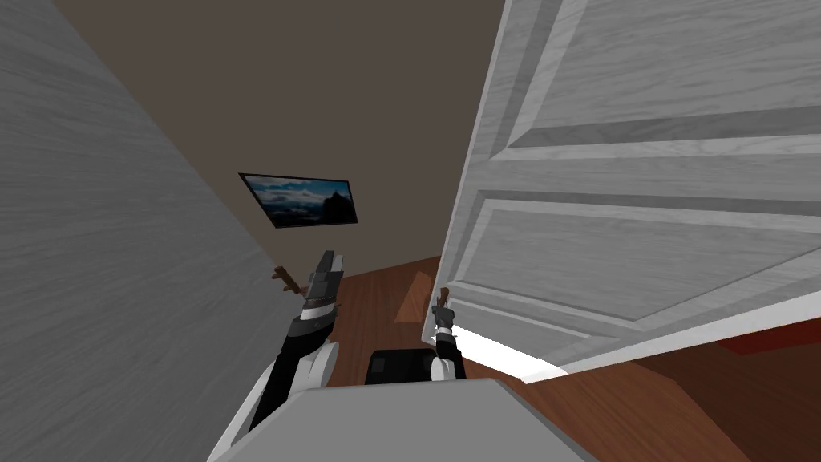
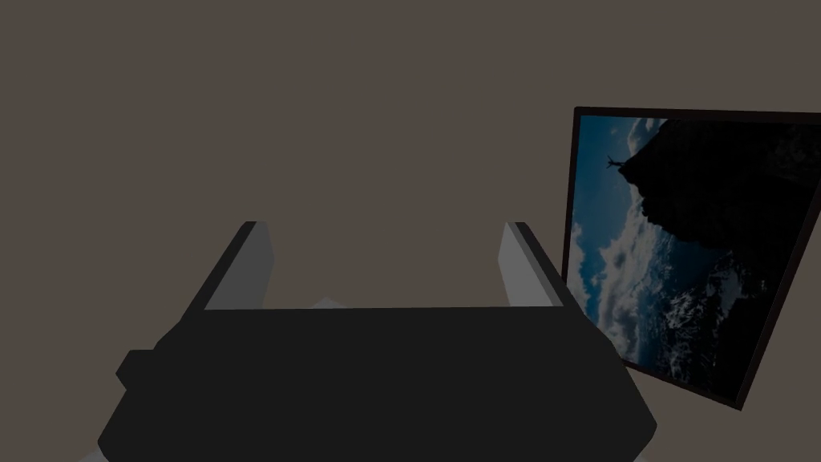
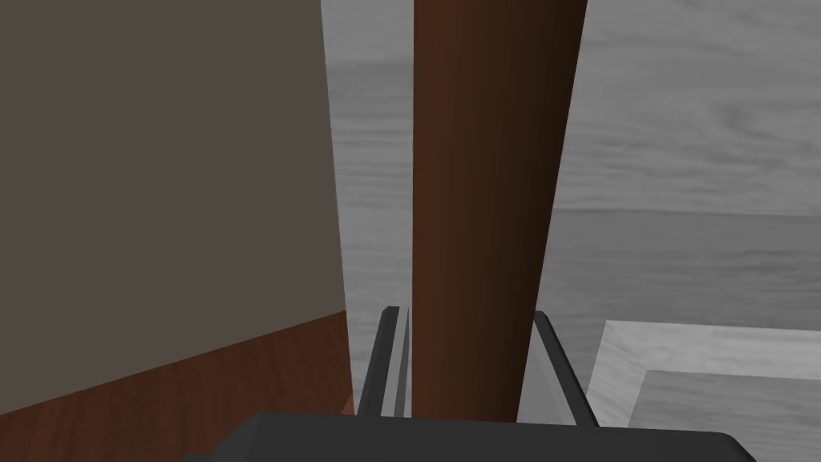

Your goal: Push the door open

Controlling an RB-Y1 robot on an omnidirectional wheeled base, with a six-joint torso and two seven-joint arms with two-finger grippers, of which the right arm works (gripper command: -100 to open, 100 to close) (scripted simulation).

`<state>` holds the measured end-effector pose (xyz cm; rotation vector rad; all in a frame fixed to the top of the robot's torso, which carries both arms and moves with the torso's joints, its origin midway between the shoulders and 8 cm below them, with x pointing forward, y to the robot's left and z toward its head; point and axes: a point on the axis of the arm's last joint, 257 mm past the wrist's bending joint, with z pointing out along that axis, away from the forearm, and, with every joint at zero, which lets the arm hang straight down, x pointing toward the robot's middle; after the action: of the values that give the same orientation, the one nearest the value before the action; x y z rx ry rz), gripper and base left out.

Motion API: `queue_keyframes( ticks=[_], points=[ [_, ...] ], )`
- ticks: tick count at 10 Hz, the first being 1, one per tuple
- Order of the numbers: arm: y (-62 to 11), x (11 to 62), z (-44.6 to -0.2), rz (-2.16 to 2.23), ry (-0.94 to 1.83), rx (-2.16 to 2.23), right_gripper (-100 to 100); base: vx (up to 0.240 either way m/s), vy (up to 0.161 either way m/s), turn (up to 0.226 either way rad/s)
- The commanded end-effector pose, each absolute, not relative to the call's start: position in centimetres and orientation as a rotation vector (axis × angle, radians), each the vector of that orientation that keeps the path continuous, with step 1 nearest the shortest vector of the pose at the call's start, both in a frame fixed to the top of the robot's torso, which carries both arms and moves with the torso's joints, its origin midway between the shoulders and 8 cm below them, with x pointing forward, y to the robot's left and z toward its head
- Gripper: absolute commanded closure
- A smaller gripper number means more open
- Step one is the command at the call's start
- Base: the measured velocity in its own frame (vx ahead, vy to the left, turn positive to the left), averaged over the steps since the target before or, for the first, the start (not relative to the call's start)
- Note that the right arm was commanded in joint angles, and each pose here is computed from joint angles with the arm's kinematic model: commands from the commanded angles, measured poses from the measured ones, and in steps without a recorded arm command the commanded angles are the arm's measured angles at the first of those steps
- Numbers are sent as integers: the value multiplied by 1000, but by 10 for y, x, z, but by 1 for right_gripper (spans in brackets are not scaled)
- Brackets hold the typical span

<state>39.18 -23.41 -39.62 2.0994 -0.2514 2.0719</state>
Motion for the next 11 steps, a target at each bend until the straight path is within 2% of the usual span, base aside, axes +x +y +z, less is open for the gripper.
queue_keyframes(
  ticks=[1, 7, 11],
  points=[
    [-251, 394, -392, 2066, -273, 2060, 100, 223, 6, -40],
    [-294, 393, -390, 2006, -353, 1991, 100, 211, 12, -55],
    [-313, 391, -389, 1975, -401, 1959, 100, 151, 7, -54]
  ],
)
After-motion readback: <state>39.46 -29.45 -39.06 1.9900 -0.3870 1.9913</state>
